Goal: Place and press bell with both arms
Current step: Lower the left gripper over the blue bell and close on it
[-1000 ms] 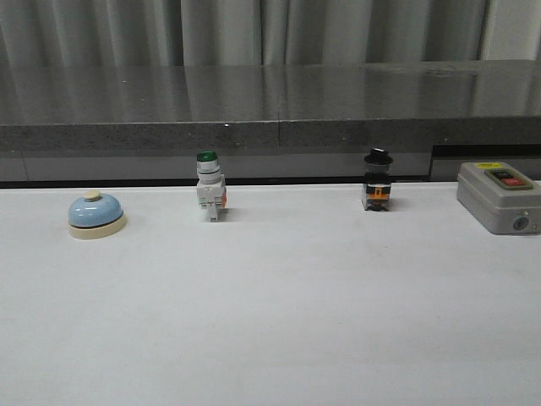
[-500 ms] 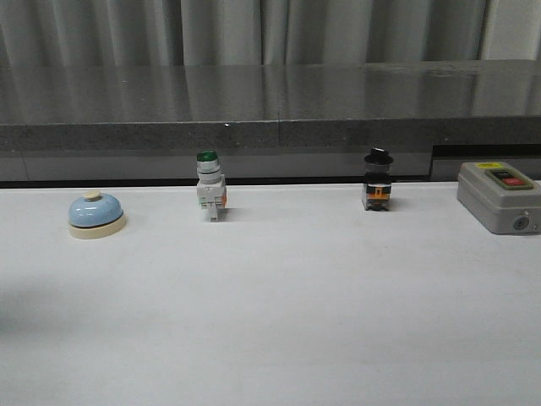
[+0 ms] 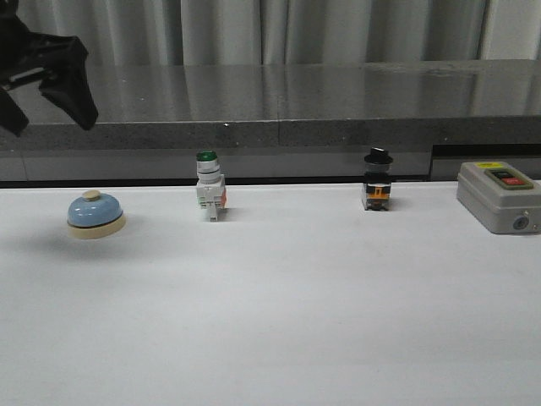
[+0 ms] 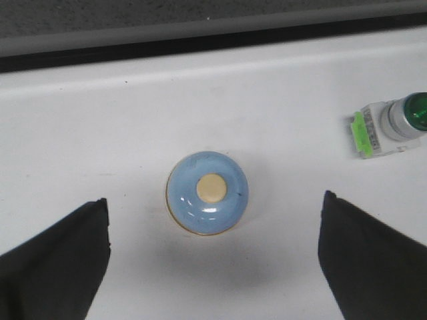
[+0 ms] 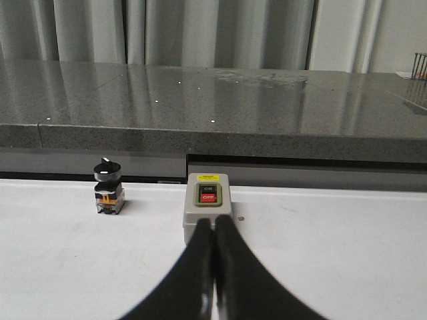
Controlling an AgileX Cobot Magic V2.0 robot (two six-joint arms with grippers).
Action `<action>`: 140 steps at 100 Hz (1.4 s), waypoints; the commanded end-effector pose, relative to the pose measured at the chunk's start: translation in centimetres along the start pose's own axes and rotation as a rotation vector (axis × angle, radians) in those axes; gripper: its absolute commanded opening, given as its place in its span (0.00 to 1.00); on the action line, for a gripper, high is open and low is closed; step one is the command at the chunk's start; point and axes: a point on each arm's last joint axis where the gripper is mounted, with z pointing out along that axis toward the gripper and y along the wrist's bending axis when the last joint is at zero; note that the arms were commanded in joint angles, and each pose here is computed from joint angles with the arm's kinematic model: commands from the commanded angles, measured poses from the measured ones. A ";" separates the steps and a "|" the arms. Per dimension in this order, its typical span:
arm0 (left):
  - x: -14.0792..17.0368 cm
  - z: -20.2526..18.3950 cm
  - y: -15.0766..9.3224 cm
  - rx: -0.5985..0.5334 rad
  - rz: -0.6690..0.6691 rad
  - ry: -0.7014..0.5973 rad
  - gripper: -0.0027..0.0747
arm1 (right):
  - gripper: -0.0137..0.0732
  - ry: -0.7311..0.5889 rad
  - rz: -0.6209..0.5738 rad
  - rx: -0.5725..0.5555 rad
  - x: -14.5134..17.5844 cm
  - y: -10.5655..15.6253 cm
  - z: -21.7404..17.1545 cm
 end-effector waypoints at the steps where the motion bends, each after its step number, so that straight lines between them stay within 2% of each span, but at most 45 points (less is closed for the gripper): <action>1: -2.2 -0.7 -0.6 0.024 0.003 -0.048 0.81 | 0.09 -0.109 -0.002 0.007 -1.3 0.0 -0.2; 11: -2.7 1.0 -0.5 0.032 0.008 0.019 0.81 | 0.09 -0.109 -0.002 0.007 -1.3 0.0 -0.2; 26: -3.5 3.2 -0.2 0.029 0.014 0.048 0.81 | 0.09 -0.109 -0.002 0.007 -1.3 0.0 -0.2; 60: -2.8 8.0 0.7 0.020 0.016 0.150 0.81 | 0.09 -0.109 -0.002 0.007 -1.3 0.0 -0.2; 93: -2.3 9.3 0.9 0.021 0.010 0.182 0.80 | 0.09 -0.109 -0.002 0.007 -1.3 0.0 -0.2; 105: -2.2 9.4 0.9 0.023 0.009 0.192 0.74 | 0.09 -0.109 -0.002 0.007 -1.3 0.0 -0.2; 129: -2.4 9.3 0.9 0.023 0.011 0.185 0.52 | 0.09 -0.109 -0.002 0.007 -1.3 0.0 -0.2; 140: -2.9 8.8 0.7 0.026 0.015 0.175 0.47 | 0.09 -0.109 -0.002 0.007 -1.3 0.0 -0.2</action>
